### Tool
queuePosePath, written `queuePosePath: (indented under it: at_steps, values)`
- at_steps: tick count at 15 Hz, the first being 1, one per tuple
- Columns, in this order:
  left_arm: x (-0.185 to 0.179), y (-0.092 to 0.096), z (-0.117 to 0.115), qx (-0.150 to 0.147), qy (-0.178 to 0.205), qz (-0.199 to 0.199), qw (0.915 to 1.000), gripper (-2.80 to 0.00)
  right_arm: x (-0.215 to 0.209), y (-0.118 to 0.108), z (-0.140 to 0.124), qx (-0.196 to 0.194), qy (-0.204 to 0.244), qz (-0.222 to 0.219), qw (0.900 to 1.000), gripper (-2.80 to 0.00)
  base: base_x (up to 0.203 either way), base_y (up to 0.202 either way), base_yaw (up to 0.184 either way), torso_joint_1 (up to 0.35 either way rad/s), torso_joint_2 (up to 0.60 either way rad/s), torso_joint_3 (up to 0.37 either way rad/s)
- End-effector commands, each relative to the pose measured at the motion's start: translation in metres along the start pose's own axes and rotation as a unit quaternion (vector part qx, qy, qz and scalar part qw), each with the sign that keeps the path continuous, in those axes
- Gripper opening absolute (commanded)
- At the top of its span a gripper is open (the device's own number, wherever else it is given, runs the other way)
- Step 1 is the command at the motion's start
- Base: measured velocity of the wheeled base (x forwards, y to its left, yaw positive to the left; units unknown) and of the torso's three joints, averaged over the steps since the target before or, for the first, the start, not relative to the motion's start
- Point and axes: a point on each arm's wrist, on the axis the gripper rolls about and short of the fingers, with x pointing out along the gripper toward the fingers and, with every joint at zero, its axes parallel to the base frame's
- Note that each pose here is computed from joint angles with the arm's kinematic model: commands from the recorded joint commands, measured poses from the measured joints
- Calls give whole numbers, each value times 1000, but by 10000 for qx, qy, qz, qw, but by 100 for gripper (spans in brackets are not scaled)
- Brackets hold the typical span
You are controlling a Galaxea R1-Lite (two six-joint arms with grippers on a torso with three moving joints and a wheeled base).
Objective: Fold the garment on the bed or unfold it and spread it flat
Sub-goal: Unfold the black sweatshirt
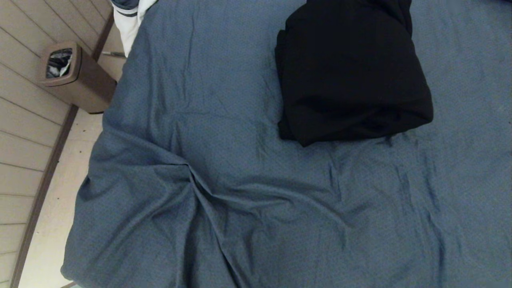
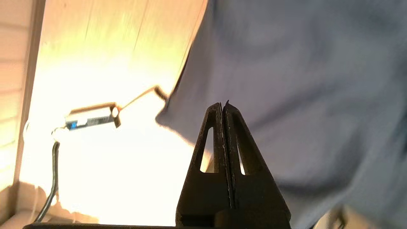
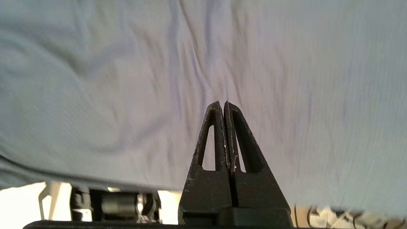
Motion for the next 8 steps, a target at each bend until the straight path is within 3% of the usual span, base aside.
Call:
queuePosePath:
  at_steps: [1,2,4,8]
  values:
    - [-19,18,-61,50,-327,-81,9994,-280,-2,-5,-43,104,72,-141,9998,-280,0,0,0,0,0,0]
    - [-16,22,-79,205,-354,-93,9991,-280,4,-6,-53,148,230,-288,9992,-280,0,0,0,0,0,0]
    - [0,27,-110,608,-296,-42,9977,-280,15,-7,-63,198,122,-349,9991,-280,0,0,0,0,0,0]
    - [39,28,-148,896,-607,-28,9941,-280,17,-10,-64,392,5,-1047,9937,-280,0,0,0,0,0,0]
